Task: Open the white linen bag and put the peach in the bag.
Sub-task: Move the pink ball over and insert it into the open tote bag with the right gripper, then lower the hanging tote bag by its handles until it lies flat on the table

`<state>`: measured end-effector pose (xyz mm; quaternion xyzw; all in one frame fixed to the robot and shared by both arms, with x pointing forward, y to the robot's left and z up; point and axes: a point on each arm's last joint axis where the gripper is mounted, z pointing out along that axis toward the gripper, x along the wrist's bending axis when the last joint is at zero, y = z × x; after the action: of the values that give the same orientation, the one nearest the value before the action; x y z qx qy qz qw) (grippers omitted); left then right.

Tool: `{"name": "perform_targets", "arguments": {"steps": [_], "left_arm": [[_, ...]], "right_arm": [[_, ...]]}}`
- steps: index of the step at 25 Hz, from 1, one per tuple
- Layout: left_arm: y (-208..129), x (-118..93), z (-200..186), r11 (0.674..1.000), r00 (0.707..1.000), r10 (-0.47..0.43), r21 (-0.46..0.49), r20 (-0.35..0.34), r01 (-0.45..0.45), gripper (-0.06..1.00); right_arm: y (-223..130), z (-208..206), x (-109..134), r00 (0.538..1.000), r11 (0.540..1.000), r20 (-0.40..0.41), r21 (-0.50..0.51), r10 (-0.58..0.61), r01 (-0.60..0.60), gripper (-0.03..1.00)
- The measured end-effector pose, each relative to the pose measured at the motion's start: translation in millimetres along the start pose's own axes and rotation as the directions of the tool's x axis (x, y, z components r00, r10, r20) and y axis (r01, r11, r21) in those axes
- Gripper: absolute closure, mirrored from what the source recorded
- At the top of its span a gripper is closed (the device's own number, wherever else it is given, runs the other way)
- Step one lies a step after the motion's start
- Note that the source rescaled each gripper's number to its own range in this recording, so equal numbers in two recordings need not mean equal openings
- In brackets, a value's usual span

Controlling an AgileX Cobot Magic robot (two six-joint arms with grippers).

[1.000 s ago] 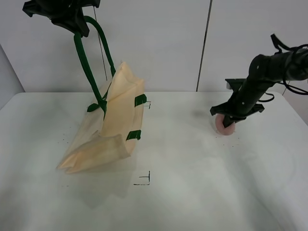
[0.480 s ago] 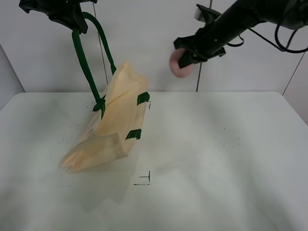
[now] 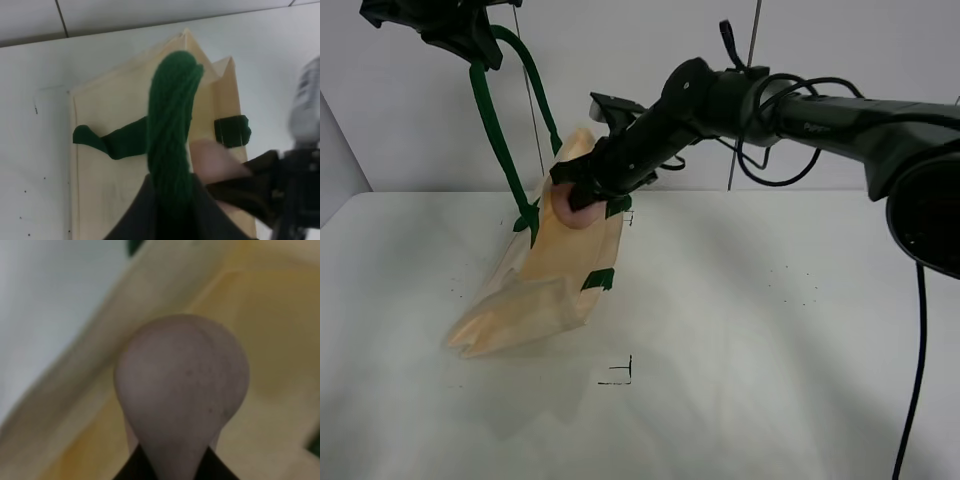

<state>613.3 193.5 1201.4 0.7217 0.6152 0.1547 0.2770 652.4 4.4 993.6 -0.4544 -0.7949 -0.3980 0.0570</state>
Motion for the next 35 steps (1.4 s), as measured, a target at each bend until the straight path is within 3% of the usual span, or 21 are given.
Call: {"name": "perform_targets", "arguments": {"steps": [3, 4, 5, 8, 9, 11, 16, 20, 23, 28, 31, 35], "left_arm": [[0, 0, 0, 1.000, 1.000, 0.000, 0.000, 0.000, 0.000, 0.94], [0, 0, 0, 1.000, 1.000, 0.000, 0.000, 0.000, 0.000, 0.94], [0, 0, 0, 1.000, 1.000, 0.000, 0.000, 0.000, 0.000, 0.94], [0, 0, 0, 1.000, 1.000, 0.000, 0.000, 0.000, 0.000, 0.94], [0, 0, 0, 1.000, 1.000, 0.000, 0.000, 0.000, 0.000, 0.94], [0, 0, 0, 1.000, 1.000, 0.000, 0.000, 0.000, 0.000, 0.94], [0, 0, 0, 1.000, 1.000, 0.000, 0.000, 0.001, 0.000, 0.94], [0, 0, 0, 1.000, 1.000, 0.000, -0.001, 0.001, 0.000, 0.94], [0, 0, 0, 1.000, 1.000, 0.000, -0.001, 0.001, 0.000, 0.94], [0, 0, 0, 1.000, 1.000, 0.000, -0.001, 0.001, 0.000, 0.94], [0, 0, 0, 1.000, 1.000, -0.001, -0.001, 0.002, 0.001, 0.94], [0, 0, 0, 1.000, 1.000, -0.001, -0.001, 0.002, 0.001, 0.94]], "right_arm": [[-4, 12, -5, 0.999, 0.999, -0.024, -0.001, 0.035, -0.035, 0.93], [-6, 15, -6, 0.999, 0.999, -0.026, -0.001, 0.045, -0.045, 0.86], [-7, 19, -8, 0.998, 0.999, -0.027, 0.001, 0.054, -0.054, 0.75], [-9, 22, -11, 0.998, 0.998, -0.025, 0.006, 0.058, -0.058, 0.26], [-9, 22, -11, 0.998, 0.998, -0.025, 0.005, 0.059, -0.059, 0.14], [-9, 22, -11, 0.998, 0.999, -0.019, 0.009, 0.053, -0.053, 0.03], [-5, 12, -8, 0.999, 0.996, 0.036, 0.093, 0.004, -0.007, -0.03], [6, -11, -9, 0.980, 0.980, 0.193, 0.201, -0.039, -0.001, -0.03], [14, -30, -16, 0.933, 0.971, 0.352, 0.240, -0.077, -0.010, -0.03], [17, -43, -35, 0.895, 0.968, 0.440, 0.247, -0.077, -0.039, -0.03], [20, -55, -56, 0.882, 0.970, 0.469, 0.230, -0.041, -0.078, -0.03], [24, -85, -108, 0.845, 0.971, 0.533, 0.173, 0.047, -0.162, -0.03]]}}
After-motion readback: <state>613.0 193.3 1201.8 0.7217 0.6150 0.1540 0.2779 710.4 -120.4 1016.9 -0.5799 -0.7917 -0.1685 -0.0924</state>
